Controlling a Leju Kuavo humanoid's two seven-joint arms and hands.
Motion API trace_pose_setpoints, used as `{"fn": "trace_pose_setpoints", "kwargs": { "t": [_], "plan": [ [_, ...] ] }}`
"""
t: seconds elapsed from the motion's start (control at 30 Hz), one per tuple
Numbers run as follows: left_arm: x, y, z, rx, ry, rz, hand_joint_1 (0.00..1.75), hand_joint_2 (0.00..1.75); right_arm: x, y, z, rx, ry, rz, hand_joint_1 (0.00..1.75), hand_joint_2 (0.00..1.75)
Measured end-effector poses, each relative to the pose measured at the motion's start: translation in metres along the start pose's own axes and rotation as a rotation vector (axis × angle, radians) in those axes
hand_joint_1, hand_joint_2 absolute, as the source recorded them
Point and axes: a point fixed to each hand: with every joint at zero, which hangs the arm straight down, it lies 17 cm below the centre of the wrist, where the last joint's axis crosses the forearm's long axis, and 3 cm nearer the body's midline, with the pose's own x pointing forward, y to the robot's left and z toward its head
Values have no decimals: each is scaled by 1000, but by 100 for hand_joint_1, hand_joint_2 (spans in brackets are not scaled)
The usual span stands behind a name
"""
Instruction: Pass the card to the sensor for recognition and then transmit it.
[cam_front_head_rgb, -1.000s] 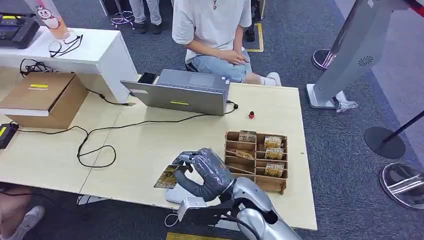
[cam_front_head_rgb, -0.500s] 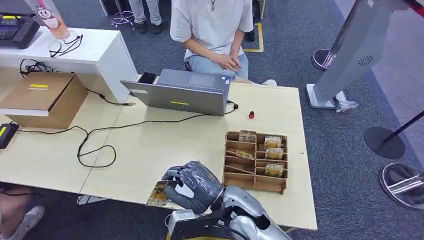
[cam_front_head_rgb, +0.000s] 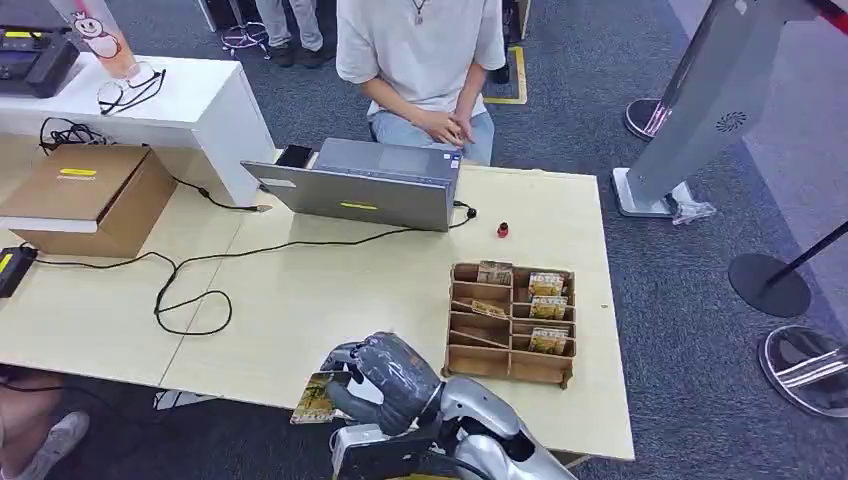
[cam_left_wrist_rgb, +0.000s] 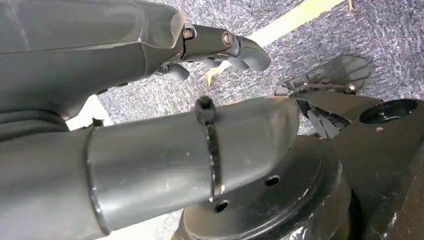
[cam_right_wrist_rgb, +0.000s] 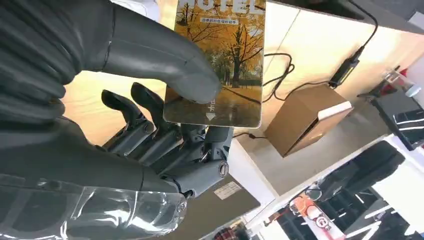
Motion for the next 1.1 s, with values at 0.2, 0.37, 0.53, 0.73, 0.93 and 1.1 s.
{"fn": "trace_pose_setpoints", "kwargs": {
  "t": [0.2, 0.37, 0.53, 0.73, 0.93, 1.1],
  "plan": [
    [-1, 0, 0, 0, 7, -1, 0, 0, -16, 5, 2, 8, 57, -3, 175, 175],
    [-2, 0, 0, 0, 12, 0, 0, 0, -32, 7, 2, 6, 118, -2, 175, 175],
    [-1, 0, 0, -1, 16, -2, 0, 0, -50, 11, 2, 14, 181, 4, 175, 175],
    [-1, 0, -1, -2, 23, -7, 0, 0, -69, 13, 4, 18, 249, 32, 175, 175],
    [-1, 0, -1, -2, 22, -6, 0, 0, -81, 15, 6, 27, 290, 56, 175, 175],
    [-1, 0, -1, -2, 22, -6, 0, 0, -85, 17, 7, 34, 302, 61, 175, 175]
  ]
}}
